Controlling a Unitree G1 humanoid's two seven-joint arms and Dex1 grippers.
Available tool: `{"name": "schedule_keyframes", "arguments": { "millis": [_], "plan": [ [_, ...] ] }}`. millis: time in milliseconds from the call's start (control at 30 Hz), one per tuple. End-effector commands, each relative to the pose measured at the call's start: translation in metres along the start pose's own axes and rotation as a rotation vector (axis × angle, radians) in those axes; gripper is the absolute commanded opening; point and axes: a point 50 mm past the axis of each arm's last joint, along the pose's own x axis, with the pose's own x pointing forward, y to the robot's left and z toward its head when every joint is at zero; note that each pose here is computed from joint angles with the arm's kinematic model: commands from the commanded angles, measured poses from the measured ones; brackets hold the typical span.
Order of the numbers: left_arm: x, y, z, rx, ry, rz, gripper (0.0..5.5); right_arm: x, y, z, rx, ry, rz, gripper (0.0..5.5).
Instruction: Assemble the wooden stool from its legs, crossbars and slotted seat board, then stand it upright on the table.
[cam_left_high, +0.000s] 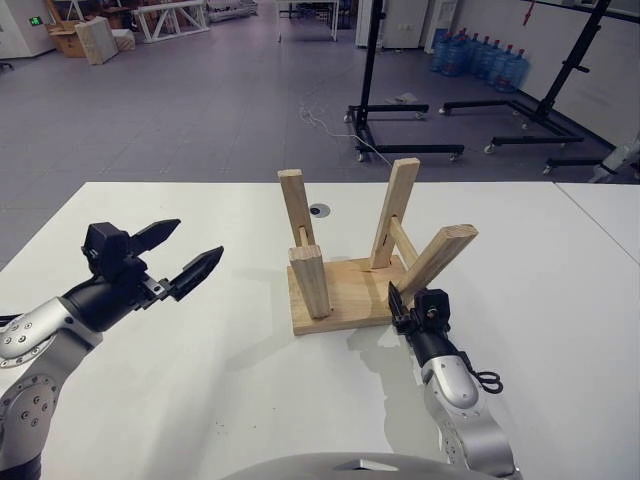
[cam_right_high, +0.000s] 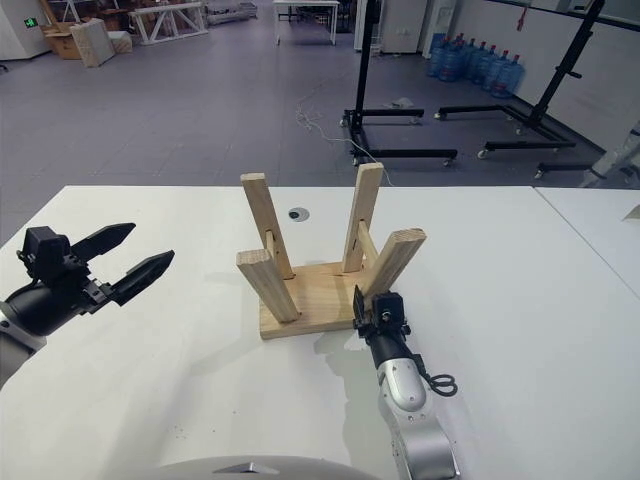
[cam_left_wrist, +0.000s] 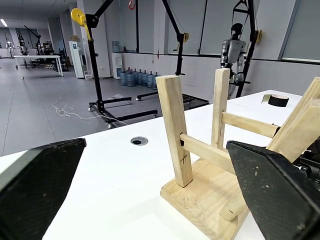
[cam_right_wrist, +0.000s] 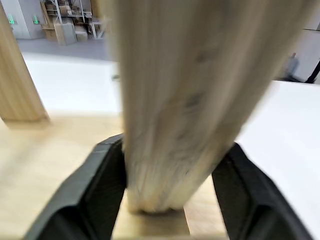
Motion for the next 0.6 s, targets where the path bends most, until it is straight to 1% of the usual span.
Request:
{"name": "schedule_keyframes", "arguments": {
  "millis": [33, 100, 300, 433, 533, 600],
  "plan": [
    [0.0, -0.004, -0.002, 0.014, 0.005, 0.011, 5.18, -0.012, -0.014, -0.045, -0.121, 0.283, 0.019, 3.14],
    [-0.001, -0.004, -0.003, 0.015, -0.003, 0.022, 5.18, -0.009, -0.019, -0.039, -0.096, 0.267, 0.064, 3.45],
    [-0.009, -0.009, -0.01, 0.013, -0.029, 0.1, 5.18, 0.007, -0.053, -0.013, -0.065, 0.184, 0.178, 4.38],
    [-0.014, -0.012, -0.017, 0.006, -0.046, 0.144, 5.18, 0.014, -0.075, 0.005, -0.03, 0.137, 0.379, 4.41],
    [-0.011, -0.012, -0.019, 0.008, -0.057, 0.148, 5.18, 0.026, -0.092, 0.022, 0.04, 0.107, 0.518, 4.41],
    [-0.009, -0.012, -0.019, 0.013, -0.066, 0.144, 5.18, 0.032, -0.098, 0.031, 0.048, 0.082, 0.594, 4.41]
  ]
}}
